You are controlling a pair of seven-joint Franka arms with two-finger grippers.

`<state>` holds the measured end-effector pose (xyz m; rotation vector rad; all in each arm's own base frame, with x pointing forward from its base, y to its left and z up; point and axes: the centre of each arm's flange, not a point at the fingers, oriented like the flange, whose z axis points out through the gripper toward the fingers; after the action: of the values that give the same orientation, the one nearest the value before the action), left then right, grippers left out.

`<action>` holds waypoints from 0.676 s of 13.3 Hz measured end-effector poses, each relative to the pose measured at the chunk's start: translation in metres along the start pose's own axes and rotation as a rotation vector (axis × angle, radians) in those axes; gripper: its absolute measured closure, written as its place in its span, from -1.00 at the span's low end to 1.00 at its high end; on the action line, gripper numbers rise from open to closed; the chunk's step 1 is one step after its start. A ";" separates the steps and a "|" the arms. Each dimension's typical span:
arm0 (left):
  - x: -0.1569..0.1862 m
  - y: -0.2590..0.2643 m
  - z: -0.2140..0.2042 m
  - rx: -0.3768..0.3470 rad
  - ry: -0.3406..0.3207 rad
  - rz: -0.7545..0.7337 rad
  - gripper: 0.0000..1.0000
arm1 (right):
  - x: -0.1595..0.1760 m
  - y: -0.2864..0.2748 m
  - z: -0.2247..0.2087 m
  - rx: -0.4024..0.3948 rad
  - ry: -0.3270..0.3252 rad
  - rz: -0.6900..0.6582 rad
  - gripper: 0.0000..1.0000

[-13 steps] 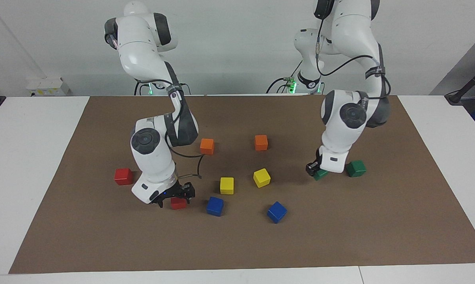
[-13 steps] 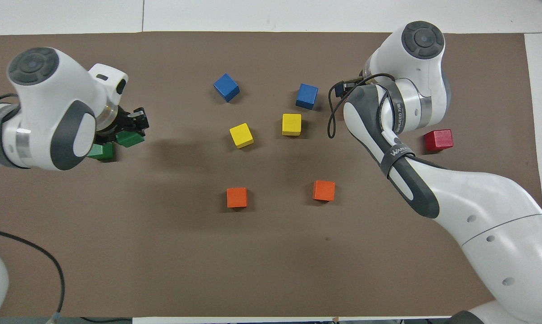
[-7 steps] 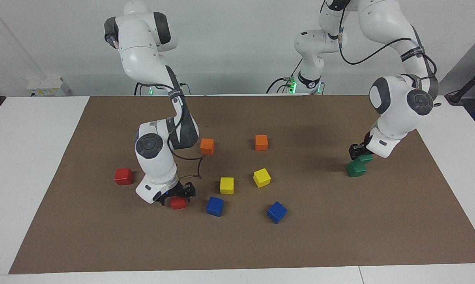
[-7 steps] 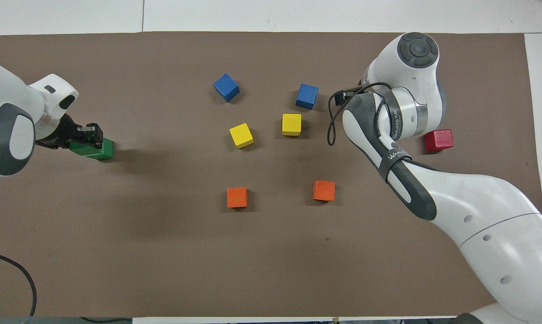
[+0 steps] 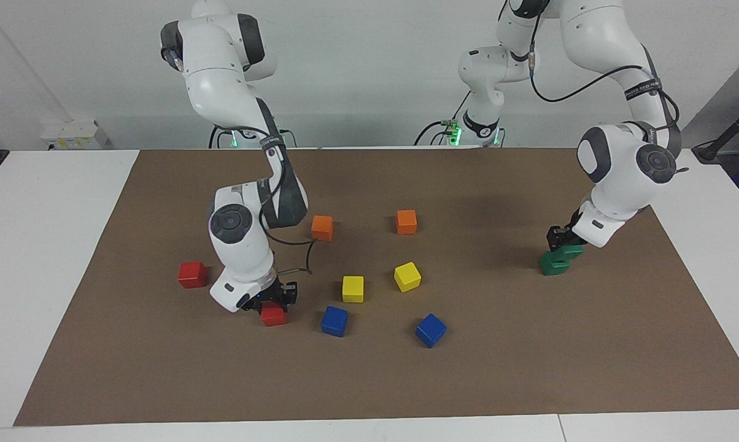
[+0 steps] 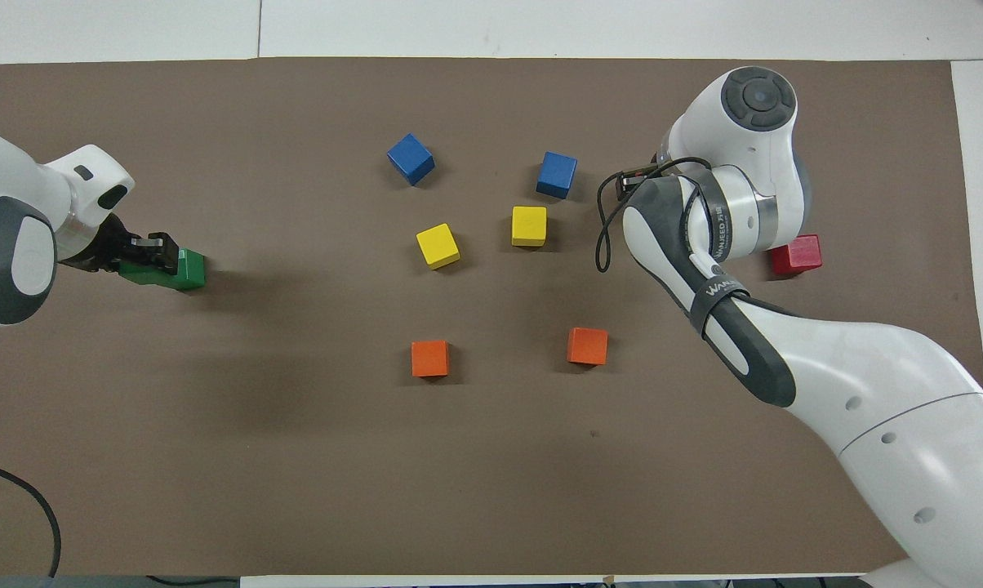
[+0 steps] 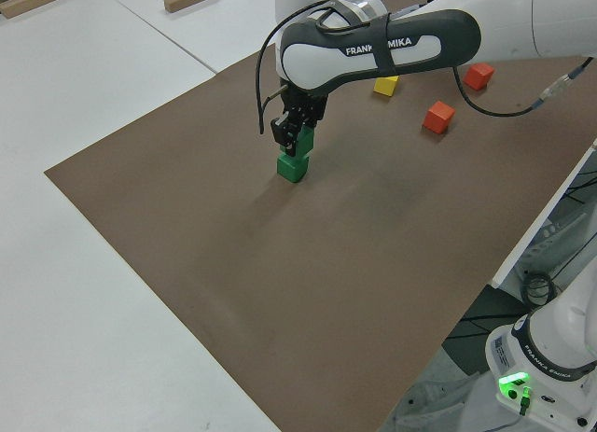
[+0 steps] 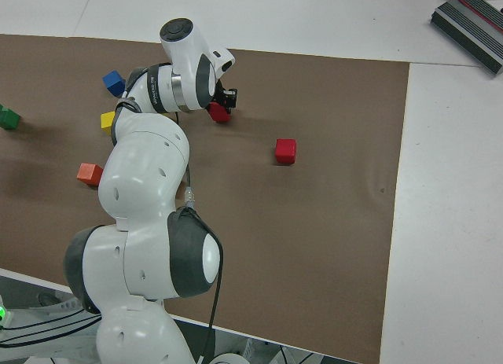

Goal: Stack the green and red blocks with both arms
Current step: 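Stack the green cube with the left gripper while the right gripper grasps red, then carry the second red cube onto the placed red cube with the right gripper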

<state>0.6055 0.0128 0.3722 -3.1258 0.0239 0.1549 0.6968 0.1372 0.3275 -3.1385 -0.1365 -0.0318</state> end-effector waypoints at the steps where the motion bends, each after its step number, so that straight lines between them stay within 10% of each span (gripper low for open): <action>1: 0.000 -0.003 0.003 -0.001 -0.001 -0.006 -0.10 | -0.003 0.009 -0.019 -0.003 -0.014 0.013 -0.09; 5: -0.002 -0.015 0.011 -0.035 0.005 -0.054 -0.10 | -0.023 0.065 -0.103 -0.005 -0.036 0.037 -0.09; 9: -0.001 -0.012 0.013 -0.047 0.012 -0.083 -0.10 | -0.049 0.155 -0.085 0.002 -0.055 -0.038 -0.09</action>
<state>0.6031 0.0254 0.3599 -3.1679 -0.1105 0.1376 0.6601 -0.0214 0.4116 -3.1358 -0.1968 0.0539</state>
